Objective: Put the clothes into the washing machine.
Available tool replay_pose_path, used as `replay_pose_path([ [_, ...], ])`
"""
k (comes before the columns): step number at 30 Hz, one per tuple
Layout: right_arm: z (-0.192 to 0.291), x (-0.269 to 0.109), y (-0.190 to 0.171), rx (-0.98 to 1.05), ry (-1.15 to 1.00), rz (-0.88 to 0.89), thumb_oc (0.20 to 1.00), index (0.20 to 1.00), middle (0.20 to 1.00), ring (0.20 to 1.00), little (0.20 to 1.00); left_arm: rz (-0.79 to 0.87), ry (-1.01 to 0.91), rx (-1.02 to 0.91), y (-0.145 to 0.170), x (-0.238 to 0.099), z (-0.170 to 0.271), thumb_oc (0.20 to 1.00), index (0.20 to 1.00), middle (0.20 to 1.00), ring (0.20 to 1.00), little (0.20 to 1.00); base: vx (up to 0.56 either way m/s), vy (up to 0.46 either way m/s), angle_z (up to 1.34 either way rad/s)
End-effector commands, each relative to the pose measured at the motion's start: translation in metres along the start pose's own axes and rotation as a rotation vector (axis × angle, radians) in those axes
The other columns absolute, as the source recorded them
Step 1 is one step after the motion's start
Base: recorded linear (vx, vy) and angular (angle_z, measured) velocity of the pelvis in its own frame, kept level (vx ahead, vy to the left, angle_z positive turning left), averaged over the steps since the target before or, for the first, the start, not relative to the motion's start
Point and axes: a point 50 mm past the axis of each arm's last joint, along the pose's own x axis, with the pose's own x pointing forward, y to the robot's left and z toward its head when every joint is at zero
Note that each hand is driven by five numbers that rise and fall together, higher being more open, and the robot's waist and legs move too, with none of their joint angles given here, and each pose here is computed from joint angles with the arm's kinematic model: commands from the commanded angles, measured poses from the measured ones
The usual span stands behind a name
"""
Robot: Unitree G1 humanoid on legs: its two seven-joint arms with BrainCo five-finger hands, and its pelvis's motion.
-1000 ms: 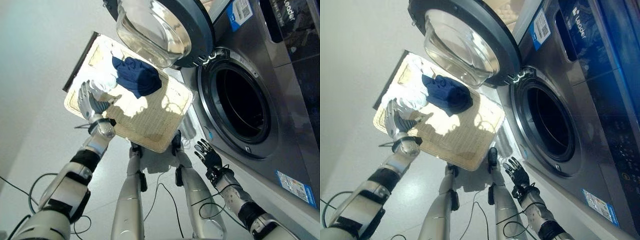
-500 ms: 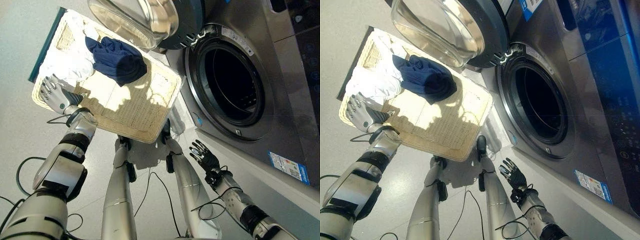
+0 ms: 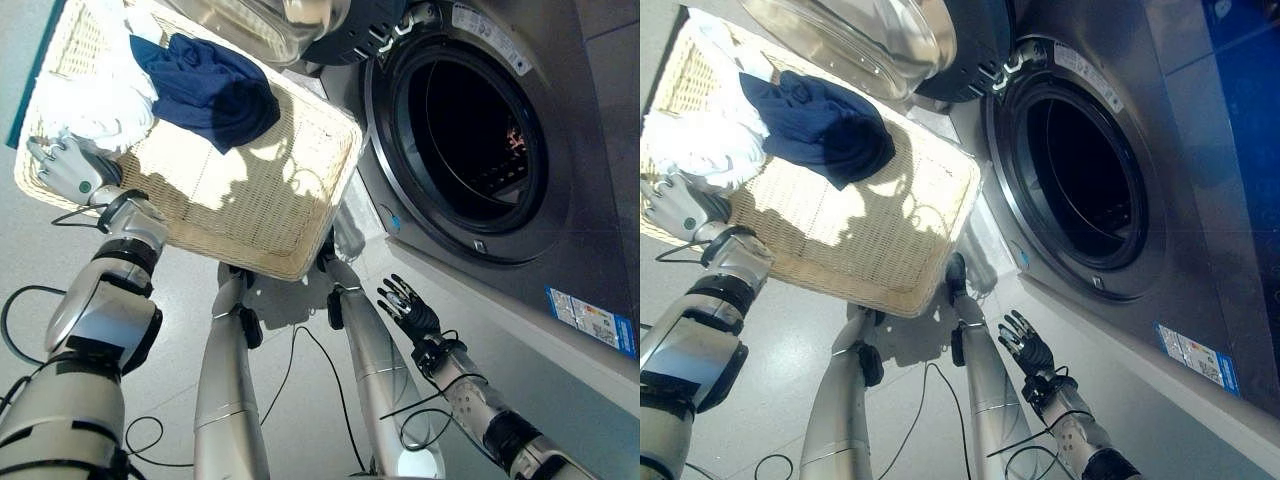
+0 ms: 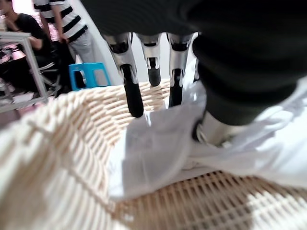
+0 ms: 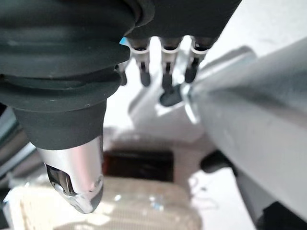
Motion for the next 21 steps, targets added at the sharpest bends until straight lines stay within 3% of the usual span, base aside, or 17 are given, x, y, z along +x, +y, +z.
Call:
replay_pose_path([
  [1, -0.011, -0.014, 0.002, 0.055, 0.004, 0.031, 1.000, 1.000, 1.000, 1.000, 1.000, -0.122, 0.083, -0.088, -0.004, 0.002, -0.027, 0.200, 0.200, 0.200, 0.200, 0.200, 0.00, 0.000, 0.00],
  [10, -0.002, -0.010, 0.011, 0.104, -0.041, 0.080, 1.000, 1.000, 1.000, 1.000, 1.000, -0.156, 0.072, -0.230, -0.006, 0.000, -0.015, 0.200, 0.200, 0.200, 0.200, 0.200, -0.03, -0.044, 0.04],
  [21, 0.001, -0.016, 0.017, 0.094, -0.087, 0.085, 1.000, 1.000, 1.000, 1.000, 1.000, -0.282, -0.023, -0.310, -0.024, -0.035, -0.021, 0.200, 0.200, 0.200, 0.200, 0.200, -0.07, -0.090, 0.08],
])
